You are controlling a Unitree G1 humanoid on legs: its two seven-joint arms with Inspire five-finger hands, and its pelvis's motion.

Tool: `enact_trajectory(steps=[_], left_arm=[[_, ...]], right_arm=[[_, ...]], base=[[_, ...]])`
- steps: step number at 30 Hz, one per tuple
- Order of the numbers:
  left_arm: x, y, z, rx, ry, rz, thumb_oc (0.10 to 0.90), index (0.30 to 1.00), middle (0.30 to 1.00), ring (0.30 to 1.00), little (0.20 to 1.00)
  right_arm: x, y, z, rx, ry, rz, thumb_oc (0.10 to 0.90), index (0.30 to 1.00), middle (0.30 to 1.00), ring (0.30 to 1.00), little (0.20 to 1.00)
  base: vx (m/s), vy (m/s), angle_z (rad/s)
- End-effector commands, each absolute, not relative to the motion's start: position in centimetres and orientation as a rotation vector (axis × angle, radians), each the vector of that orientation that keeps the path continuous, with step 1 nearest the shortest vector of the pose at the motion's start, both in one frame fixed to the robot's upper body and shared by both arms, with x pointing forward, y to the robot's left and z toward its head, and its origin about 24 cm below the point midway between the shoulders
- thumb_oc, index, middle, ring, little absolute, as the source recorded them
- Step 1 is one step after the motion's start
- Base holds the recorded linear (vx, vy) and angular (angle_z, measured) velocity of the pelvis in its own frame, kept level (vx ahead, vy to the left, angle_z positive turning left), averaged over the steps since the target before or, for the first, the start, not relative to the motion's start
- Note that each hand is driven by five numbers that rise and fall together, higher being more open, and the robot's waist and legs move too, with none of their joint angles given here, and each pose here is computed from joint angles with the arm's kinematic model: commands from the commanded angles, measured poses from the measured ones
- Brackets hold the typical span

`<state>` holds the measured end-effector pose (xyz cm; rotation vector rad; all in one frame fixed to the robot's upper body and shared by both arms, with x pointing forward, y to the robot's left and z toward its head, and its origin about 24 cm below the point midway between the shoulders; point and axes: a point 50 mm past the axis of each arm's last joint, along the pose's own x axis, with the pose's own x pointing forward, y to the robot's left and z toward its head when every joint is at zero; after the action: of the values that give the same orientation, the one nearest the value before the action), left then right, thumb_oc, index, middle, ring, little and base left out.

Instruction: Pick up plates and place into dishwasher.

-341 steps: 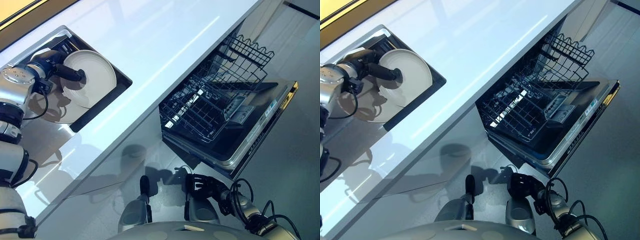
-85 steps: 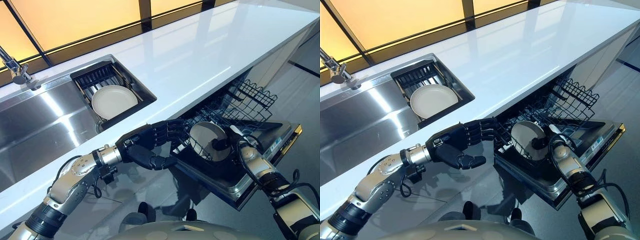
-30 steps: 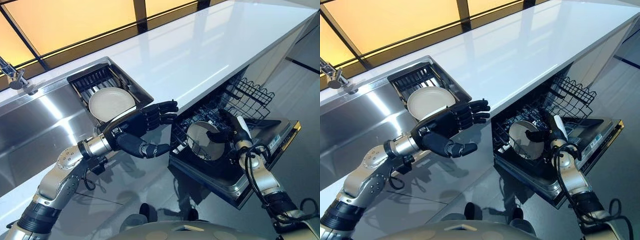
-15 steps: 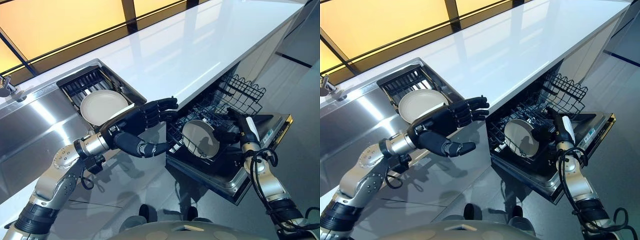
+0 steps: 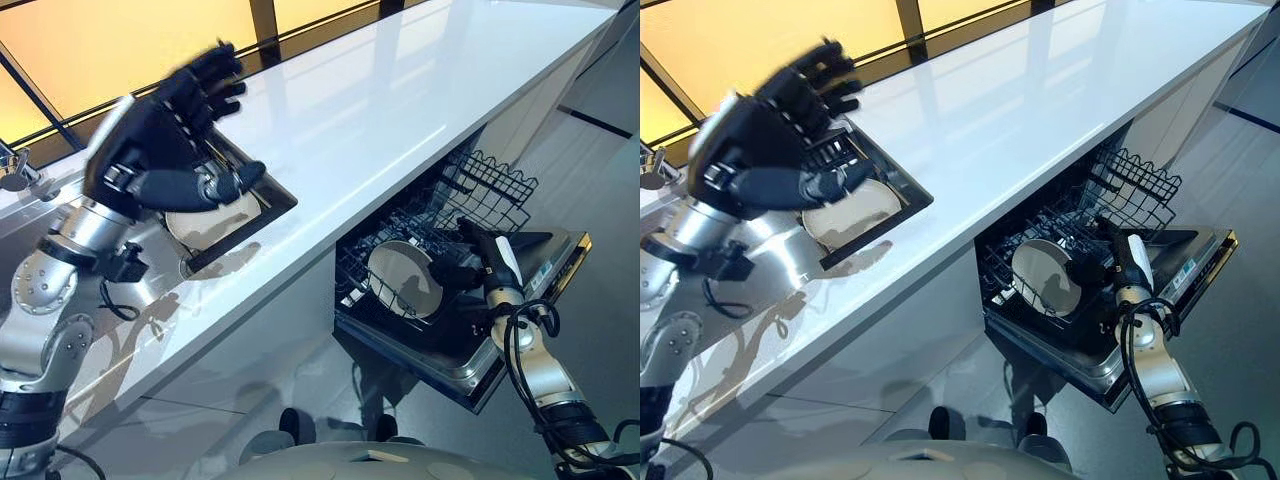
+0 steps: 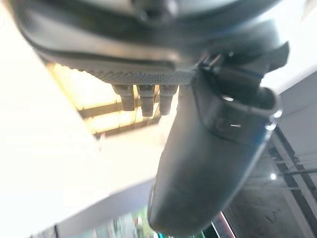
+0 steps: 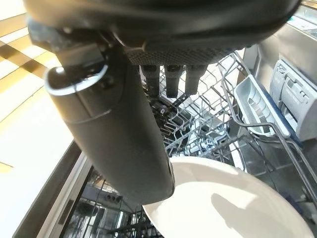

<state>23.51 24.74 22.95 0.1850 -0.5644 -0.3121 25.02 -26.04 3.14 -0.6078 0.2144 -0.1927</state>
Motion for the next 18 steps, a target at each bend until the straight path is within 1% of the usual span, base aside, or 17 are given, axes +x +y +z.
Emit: enact_trajectory(steps=[1,6,7,14,18], left_arm=[[23.5,28.0,28.2,0.306,-0.787,-0.048,0.800,0.900,0.900,0.900,0.900],[25.3,30.3,29.0,0.425,-0.663,0.090,0.800,0.900,0.900,0.900,0.900],[25.7,31.4,29.3,0.434,-0.634,0.136,0.800,0.900,0.900,0.900,0.900],[27.3,35.6,28.3,0.530,-0.470,0.304,0.800,0.900,0.900,0.900,0.900],[27.8,37.1,27.6,0.550,-0.362,0.318,0.800,0.900,0.900,0.900,0.900]], right_arm=[[27.1,-25.0,8.0,-0.666,-0.052,-0.154,0.800,0.900,0.900,0.900,0.900],[27.8,-24.7,8.9,-0.676,-0.095,-0.135,0.800,0.900,0.900,0.900,0.900],[27.9,-24.8,9.9,-0.686,-0.149,-0.131,0.800,0.900,0.900,0.900,0.900],[27.1,-23.9,14.5,-0.751,-0.358,-0.083,0.800,0.900,0.900,0.900,0.900],[26.5,-24.2,16.4,-0.830,-0.417,-0.052,0.800,0.900,0.900,0.900,0.900]], base=[[0.00,0.000,0.00],[0.00,0.000,0.00],[0.00,0.000,0.00],[0.01,0.025,-0.01],[0.02,0.054,-0.15]])
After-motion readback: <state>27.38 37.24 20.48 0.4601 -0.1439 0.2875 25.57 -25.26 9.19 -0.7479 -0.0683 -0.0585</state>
